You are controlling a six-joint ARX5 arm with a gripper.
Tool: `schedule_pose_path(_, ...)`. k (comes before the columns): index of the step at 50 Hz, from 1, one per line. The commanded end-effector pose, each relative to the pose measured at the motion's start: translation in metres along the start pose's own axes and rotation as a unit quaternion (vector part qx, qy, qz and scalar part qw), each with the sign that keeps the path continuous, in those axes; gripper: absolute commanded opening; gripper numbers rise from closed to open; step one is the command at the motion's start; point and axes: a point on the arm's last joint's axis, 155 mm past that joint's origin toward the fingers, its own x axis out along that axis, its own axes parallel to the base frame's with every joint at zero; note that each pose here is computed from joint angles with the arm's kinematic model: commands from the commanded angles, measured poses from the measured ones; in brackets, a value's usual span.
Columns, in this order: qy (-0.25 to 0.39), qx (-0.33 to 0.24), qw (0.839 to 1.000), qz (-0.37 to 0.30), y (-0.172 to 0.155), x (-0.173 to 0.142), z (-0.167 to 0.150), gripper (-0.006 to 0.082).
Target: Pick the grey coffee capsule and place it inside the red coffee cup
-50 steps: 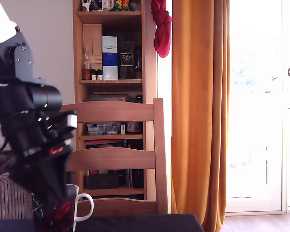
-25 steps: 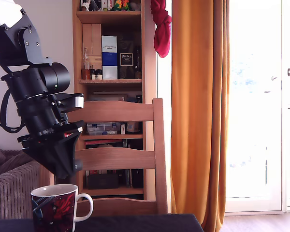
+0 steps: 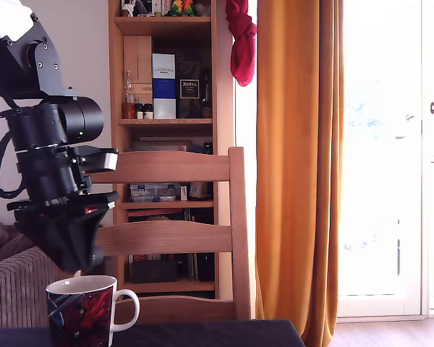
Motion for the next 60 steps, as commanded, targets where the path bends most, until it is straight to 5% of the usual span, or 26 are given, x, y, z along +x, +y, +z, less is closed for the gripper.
schedule_pose_path(1, -0.004, -0.003, 1.000, 0.004, 0.001, -0.006, 0.002, 0.0455)
schedule_pose_path(6, 0.006, -0.006, 1.000, 0.003, 0.000, -0.006, -0.003, 0.0512)
schedule_pose_path(14, 0.014, -0.010, 1.000, 0.002, 0.000, -0.006, -0.007, 0.0485)
schedule_pose_path(17, 0.014, -0.013, 1.000, 0.002, 0.000, -0.007, -0.006, 0.0367)
schedule_pose_path(23, 0.009, -0.012, 1.000, -0.007, -0.004, -0.013, -0.002, -0.0040)
schedule_pose_path(60, -0.189, -0.061, 0.979, 0.038, 0.051, -0.141, 0.044, -0.0019)
